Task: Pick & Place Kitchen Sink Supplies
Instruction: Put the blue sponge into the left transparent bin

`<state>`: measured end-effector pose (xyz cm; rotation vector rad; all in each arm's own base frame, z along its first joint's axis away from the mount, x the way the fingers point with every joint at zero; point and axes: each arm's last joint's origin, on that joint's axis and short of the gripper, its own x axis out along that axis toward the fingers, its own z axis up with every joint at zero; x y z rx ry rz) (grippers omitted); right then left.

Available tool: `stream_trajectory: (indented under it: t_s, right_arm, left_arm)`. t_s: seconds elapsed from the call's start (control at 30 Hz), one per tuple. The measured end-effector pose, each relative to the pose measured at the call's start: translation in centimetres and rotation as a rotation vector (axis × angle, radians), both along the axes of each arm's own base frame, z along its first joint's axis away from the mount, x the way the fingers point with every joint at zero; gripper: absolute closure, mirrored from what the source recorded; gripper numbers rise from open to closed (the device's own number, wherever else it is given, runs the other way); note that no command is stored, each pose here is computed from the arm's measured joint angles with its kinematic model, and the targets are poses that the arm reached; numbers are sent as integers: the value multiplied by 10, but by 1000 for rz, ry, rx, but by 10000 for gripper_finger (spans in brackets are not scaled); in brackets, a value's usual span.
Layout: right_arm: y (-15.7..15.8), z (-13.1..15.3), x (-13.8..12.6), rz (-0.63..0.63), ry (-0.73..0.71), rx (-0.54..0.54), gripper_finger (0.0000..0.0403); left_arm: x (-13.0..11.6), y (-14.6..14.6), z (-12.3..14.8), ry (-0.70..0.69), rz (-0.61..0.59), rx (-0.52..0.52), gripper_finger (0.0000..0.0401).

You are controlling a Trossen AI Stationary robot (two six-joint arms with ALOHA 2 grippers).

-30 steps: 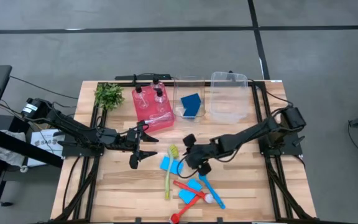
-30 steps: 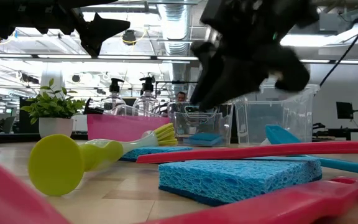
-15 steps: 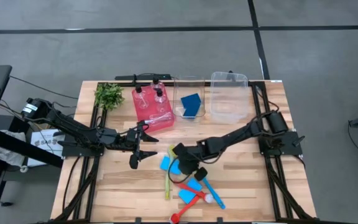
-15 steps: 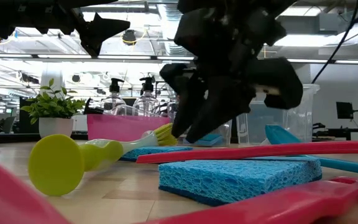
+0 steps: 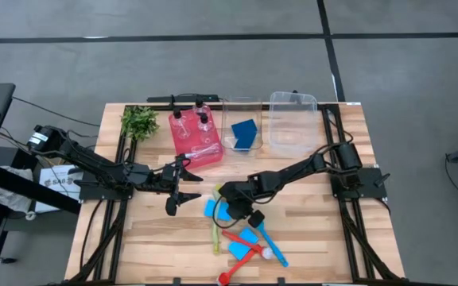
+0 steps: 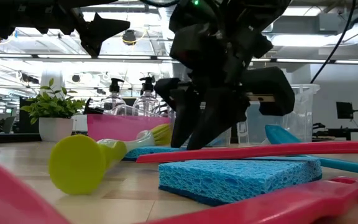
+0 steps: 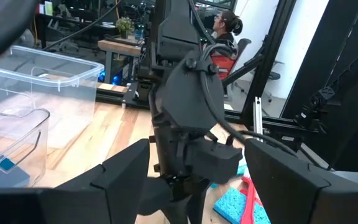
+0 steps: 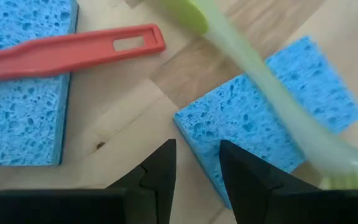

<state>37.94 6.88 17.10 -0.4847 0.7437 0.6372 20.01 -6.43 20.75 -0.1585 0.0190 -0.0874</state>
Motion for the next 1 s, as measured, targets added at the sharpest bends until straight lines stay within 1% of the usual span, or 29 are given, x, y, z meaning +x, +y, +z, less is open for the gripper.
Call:
stream_trajectory:
  t_s: [0.07, 0.2, 0.27, 0.43, 0.67, 0.73, 0.77, 0.87, 0.9, 1.0]
  right_arm:
    - [3, 6, -1, 13, -26, -18, 286]
    - [7, 14, -4, 14, -74, -90, 286]
    - [8, 15, -4, 17, -76, -95, 286]
    - [-3, 0, 1, 0, -26, -89, 286]
    - [-15, -18, 8, 9, 12, -35, 290]
    - [-17, -20, 8, 9, 22, -30, 305]
    - [-18, -21, 8, 7, 26, -30, 319]
    - [-19, -21, 6, 3, 44, -34, 380]
    - [-19, -19, 5, 1, 52, -37, 390]
    - [-20, -20, 3, -10, 72, -54, 392]
  left_arm:
    - [0, 0, 0, 2, 0, 1, 135]
    - [0, 0, 0, 4, 0, 1, 135]
    - [0, 0, 0, 4, 0, 1, 135]
    - [0, 0, 0, 4, 0, 1, 135]
    - [0, 0, 0, 4, 0, 1, 135]
    - [0, 0, 0, 4, 0, 1, 135]
    - [0, 0, 0, 4, 0, 1, 135]
    - [0, 0, -1, 6, 0, 2, 135]
    - [0, 0, -1, 6, 0, 2, 135]
    - [0, 0, -1, 6, 4, 2, 135]
